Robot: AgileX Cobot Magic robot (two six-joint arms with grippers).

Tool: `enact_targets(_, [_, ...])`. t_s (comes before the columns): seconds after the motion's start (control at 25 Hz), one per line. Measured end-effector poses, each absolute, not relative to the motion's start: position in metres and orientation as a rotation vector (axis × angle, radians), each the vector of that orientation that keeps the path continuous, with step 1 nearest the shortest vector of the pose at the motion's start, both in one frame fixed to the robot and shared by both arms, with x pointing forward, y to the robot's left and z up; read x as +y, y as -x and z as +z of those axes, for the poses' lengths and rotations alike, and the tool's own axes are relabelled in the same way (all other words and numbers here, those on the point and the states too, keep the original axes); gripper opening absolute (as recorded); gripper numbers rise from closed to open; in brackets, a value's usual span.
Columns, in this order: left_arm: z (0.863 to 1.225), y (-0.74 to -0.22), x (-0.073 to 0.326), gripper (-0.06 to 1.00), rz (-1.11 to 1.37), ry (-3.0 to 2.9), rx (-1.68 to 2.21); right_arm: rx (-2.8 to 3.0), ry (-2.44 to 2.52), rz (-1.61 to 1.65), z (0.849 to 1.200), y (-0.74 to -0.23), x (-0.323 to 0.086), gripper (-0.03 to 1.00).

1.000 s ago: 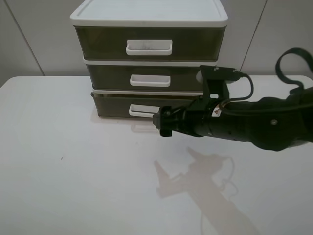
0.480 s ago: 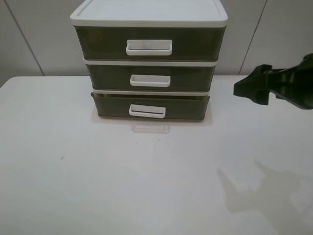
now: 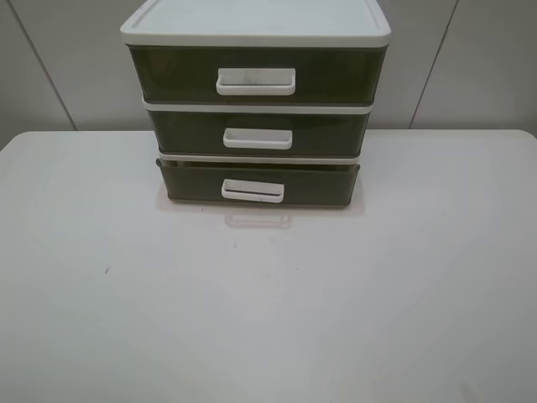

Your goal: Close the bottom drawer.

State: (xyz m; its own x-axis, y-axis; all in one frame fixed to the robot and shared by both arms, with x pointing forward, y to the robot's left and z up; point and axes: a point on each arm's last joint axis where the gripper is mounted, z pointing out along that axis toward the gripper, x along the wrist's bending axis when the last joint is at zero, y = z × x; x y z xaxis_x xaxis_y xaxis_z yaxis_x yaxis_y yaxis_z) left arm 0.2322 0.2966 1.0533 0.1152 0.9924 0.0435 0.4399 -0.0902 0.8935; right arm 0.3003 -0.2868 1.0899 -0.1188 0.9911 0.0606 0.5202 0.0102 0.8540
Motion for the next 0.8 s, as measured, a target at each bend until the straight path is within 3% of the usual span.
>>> enact_targets(0.36, [1.053,-0.232,0.297,0.72,0.928,-1.641,1.423,1.605,-1.425,1.054,1.092,-0.246,-0.29,0.82])
enact_targets(0.8, [1.053,-0.232,0.297,0.72,0.928,-1.641,1.423,1.691,-1.486,0.952,1.079,-0.23,-0.293,0.82])
